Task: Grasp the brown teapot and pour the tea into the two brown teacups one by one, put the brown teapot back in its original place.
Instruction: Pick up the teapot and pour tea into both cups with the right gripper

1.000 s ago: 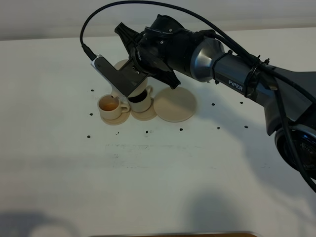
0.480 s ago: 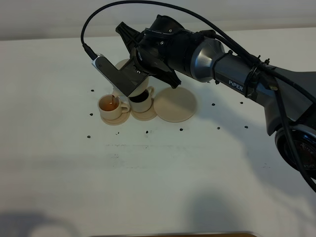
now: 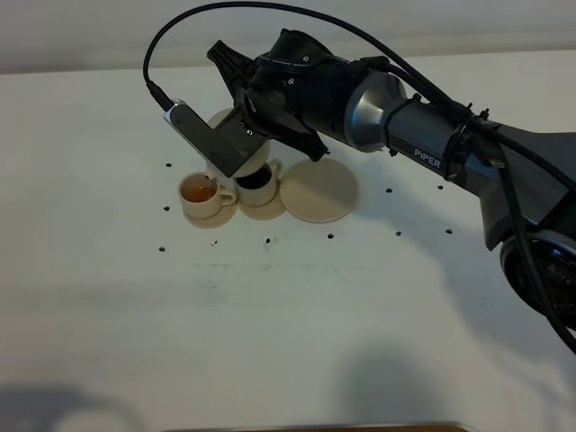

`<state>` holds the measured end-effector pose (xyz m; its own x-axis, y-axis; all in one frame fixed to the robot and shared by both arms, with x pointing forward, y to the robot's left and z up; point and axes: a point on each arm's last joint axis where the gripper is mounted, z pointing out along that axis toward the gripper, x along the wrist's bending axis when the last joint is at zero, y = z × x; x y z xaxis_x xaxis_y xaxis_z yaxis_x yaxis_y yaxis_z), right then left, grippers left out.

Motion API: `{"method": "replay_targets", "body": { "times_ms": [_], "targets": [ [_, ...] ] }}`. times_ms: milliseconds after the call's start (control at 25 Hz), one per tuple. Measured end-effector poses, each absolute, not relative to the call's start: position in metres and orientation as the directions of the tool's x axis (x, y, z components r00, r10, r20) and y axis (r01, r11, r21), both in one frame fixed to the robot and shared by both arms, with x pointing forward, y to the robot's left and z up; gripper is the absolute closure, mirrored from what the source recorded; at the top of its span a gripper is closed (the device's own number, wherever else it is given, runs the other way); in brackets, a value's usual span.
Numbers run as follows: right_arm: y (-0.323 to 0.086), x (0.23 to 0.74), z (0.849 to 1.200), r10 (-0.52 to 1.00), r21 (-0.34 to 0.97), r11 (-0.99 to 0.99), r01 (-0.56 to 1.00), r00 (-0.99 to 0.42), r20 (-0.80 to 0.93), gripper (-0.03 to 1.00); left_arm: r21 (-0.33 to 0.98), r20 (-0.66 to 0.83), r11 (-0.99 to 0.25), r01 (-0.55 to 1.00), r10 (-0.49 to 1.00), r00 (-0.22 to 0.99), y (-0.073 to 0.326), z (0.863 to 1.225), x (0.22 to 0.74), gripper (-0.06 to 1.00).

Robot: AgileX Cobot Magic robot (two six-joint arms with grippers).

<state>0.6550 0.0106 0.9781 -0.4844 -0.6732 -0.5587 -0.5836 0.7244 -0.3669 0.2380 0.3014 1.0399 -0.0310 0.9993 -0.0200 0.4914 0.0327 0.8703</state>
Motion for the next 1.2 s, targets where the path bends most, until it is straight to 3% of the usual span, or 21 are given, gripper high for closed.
{"method": "replay_targets", "body": {
  "times_ms": [1200],
  "targets": [
    [0.0166,0.6487,0.9852,-0.681,-0.395,0.719,-0.571,-0.466,-0.565,0.88,0.870,-0.020,0.033,0.491,0.999,-0.031,0.3014,1.0399,0.2380,0.47]
  ]
}}
